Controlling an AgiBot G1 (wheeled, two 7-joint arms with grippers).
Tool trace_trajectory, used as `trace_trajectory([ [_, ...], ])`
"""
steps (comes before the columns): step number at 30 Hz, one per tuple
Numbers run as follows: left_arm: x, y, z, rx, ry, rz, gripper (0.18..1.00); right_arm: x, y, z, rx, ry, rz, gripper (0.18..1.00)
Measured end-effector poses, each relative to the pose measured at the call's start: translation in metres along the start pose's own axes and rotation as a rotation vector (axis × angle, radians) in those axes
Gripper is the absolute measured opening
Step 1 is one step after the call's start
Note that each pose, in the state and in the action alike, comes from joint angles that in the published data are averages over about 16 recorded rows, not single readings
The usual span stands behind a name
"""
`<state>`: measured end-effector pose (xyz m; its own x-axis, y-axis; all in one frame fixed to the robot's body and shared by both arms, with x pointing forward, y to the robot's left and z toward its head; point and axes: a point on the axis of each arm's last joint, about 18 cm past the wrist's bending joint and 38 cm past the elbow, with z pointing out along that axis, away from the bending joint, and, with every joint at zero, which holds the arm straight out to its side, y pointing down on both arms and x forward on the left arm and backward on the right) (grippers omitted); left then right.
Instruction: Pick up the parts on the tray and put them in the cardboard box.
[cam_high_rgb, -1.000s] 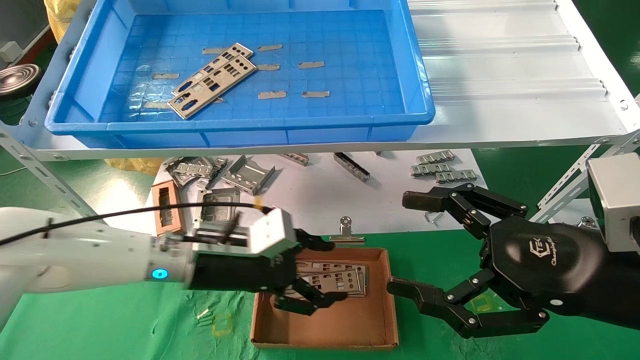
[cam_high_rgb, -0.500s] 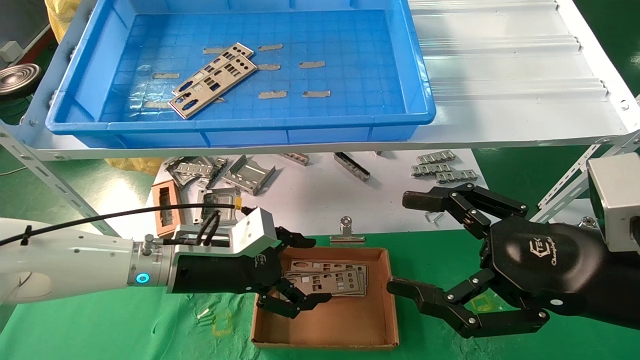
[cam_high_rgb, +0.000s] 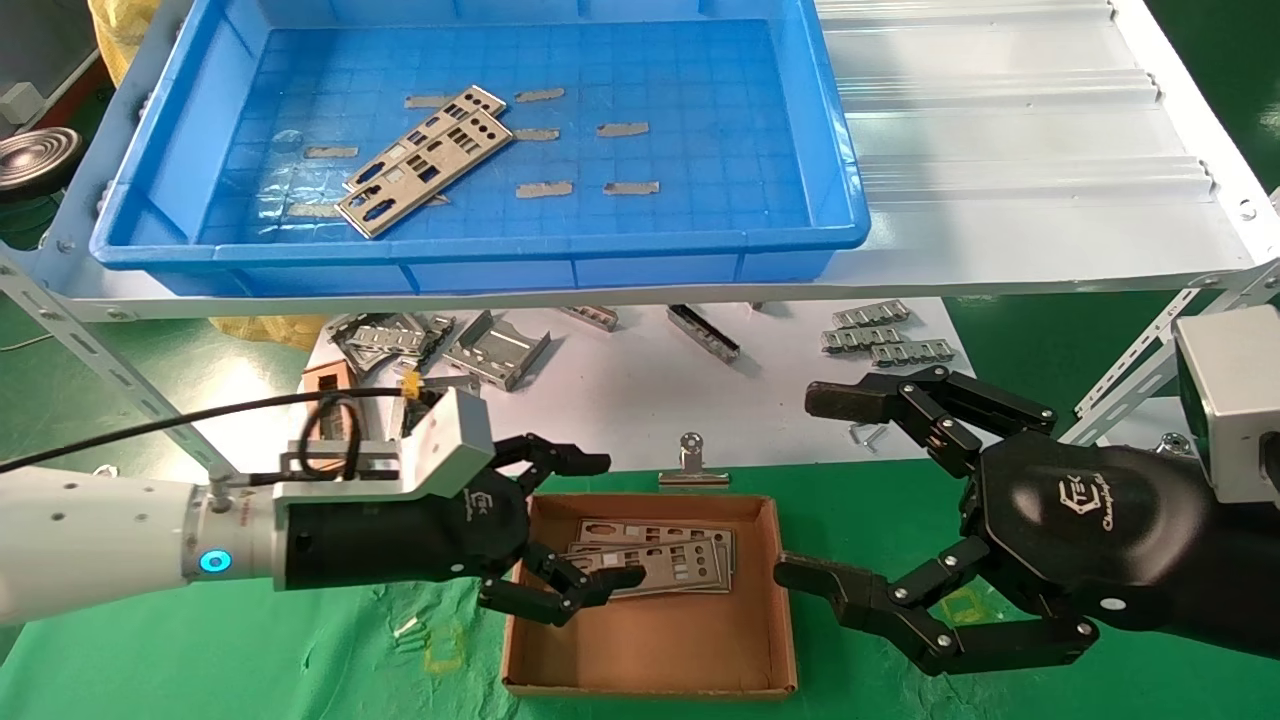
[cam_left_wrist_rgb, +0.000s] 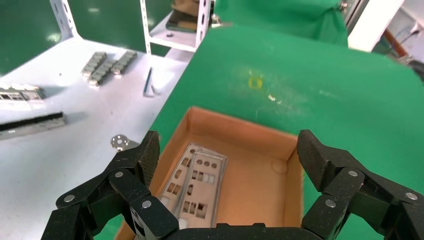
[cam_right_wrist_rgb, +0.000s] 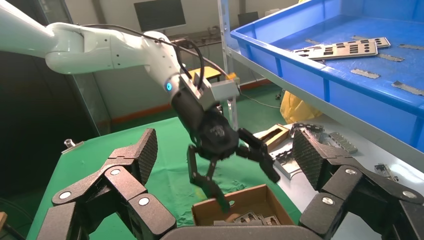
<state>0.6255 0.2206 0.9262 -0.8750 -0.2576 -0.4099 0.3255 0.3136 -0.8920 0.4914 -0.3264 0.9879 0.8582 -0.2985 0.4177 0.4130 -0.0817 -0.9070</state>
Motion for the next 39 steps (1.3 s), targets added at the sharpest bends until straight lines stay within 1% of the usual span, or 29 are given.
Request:
trace_trajectory([
  [20,0.026,-0.033,-0.061,0.142,0.005,0.003,1.001,0.000,0.000,0.000,0.000,0.000,0.000,1.000],
  [39,0.064,-0.067,-0.117,0.218,0.039,0.052,1.001,0.000,0.000,0.000,0.000,0.000,0.000,1.000],
])
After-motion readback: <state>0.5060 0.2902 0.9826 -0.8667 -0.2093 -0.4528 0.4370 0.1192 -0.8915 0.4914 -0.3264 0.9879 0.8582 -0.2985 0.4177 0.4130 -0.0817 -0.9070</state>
